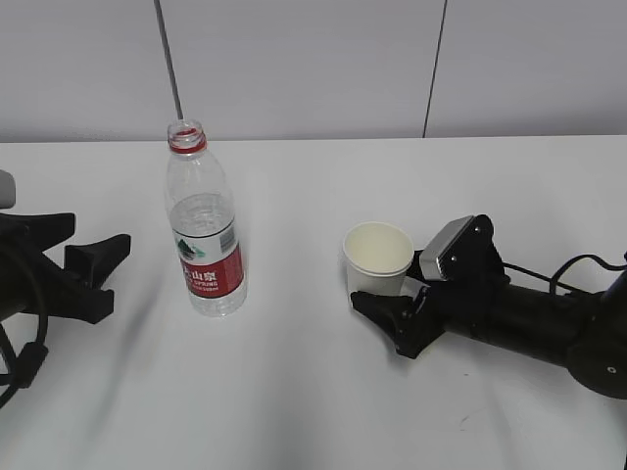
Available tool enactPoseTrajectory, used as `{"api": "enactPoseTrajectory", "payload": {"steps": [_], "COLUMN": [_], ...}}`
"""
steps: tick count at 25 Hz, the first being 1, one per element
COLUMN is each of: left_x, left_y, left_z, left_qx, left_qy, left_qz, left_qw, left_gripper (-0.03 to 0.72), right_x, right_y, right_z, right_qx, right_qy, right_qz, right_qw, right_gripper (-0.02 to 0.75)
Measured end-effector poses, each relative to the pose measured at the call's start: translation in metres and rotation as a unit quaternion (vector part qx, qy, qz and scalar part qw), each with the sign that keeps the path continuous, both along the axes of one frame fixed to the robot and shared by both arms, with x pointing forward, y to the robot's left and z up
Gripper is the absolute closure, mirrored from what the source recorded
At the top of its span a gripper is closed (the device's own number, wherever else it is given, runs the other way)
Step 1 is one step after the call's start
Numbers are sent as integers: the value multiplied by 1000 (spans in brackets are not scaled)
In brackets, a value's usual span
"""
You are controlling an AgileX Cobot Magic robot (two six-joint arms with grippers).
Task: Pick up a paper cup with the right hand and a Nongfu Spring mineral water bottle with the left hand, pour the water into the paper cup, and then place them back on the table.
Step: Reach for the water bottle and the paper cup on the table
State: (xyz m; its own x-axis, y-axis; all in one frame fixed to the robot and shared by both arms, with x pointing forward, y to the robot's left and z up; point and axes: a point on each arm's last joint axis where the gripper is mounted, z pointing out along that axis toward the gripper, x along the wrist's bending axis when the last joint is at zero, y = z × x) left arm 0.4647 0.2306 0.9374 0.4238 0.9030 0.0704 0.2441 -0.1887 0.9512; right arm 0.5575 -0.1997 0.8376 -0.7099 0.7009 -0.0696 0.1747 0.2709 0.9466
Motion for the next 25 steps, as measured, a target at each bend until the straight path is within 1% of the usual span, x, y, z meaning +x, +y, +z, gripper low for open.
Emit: {"api": "enactPoseTrajectory", "payload": {"steps": [5, 15, 17, 20, 23, 25], "left_x": [0, -1, -1, -2, -4, -5], "left_y": [0, -2, -2, -4, -7, -9], "left_z": [1, 0, 0, -1, -2, -3], "left_qx": [-1, 0, -3, -7, -8, -6], "left_qy": [-3, -3, 0, 7, 16, 18], "left_qz": [-2, -12, -13, -23, -43, -56], "left_qw": [1000, 1000, 1000, 1000, 999, 998], "left_gripper": [249, 248, 235, 195, 155, 143], "right_x": [5, 5, 6, 6, 6, 6], "right_y": [1, 1, 1, 0, 0, 0], "right_z": [0, 0, 0, 0, 0, 1], "right_qx": [6, 7, 7, 8, 9, 9], "right_qy": [-8, -8, -8, -8, -8, -8], "right_qz": [-1, -7, -9, -13, -16, -16], "right_qw": [1000, 1000, 1000, 1000, 1000, 1000], "right_gripper": [125, 190, 200, 206, 208, 208]}}
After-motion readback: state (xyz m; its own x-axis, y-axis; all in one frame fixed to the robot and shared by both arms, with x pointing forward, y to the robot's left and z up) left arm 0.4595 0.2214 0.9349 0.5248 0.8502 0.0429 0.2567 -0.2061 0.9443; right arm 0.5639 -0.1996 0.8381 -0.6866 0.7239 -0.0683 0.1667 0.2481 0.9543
